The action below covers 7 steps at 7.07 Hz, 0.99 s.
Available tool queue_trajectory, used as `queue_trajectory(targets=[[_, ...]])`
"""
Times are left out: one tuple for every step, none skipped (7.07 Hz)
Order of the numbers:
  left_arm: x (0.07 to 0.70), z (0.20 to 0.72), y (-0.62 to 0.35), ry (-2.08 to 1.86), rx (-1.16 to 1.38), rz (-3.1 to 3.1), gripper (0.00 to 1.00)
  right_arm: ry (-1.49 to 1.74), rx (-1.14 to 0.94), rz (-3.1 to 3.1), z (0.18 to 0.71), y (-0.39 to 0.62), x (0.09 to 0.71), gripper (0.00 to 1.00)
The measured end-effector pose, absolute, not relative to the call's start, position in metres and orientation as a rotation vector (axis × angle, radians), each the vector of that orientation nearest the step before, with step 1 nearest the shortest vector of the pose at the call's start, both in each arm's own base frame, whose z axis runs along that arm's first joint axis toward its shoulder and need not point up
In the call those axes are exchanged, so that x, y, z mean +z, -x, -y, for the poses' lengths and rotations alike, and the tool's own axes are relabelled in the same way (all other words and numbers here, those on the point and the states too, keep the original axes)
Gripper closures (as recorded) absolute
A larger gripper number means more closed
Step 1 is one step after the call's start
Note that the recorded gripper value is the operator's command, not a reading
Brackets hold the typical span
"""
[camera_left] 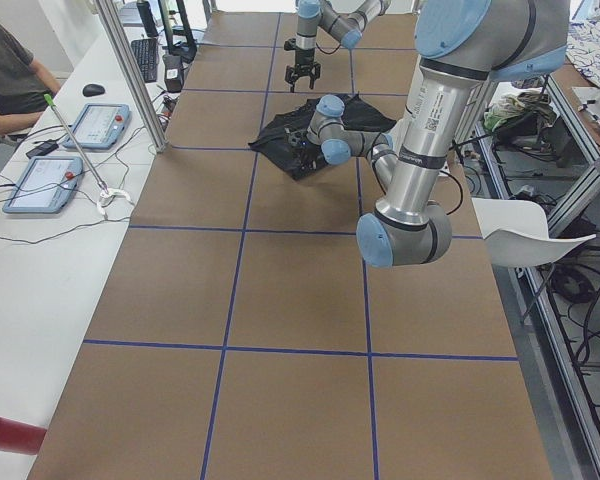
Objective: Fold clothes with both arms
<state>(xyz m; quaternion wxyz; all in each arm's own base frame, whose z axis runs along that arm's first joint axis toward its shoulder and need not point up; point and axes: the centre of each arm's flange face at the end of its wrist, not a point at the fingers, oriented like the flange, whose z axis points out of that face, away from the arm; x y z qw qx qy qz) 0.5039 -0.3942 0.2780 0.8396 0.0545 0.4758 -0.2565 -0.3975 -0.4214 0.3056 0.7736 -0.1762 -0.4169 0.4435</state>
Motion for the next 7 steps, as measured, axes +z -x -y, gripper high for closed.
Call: queue_trajectory(targets=[[0.272,0.429,-0.478,-0.192,-0.526,-1.017,1.00,0.382,0.961,0.903,0.421,0.397,0.305,0.00],[0.268,0.473,-0.458,-0.257,-0.519,-1.042,1.00,0.382,0.960,0.904,0.421,0.397,0.305,0.00],[0.265,0.526,-0.456,-0.298,-0.516,-1.073,1.00,0.381,0.960,0.905,0.421,0.397,0.304,0.00],[0.263,0.583,-0.463,-0.330,-0.517,-1.090,1.00,0.381,0.960,0.905,0.421,0.397,0.304,0.00],[0.263,0.632,-0.475,-0.362,-0.511,-1.091,1.00,0.382,0.961,0.906,0.421,0.396,0.304,0.00],[0.263,0.671,-0.486,-0.393,-0.505,-1.093,0.32,0.382,0.962,0.906,0.421,0.396,0.304,0.00],[0.263,0.694,-0.492,-0.416,-0.496,-1.090,0.07,0.377,0.962,0.907,0.421,0.397,0.304,0.00]])
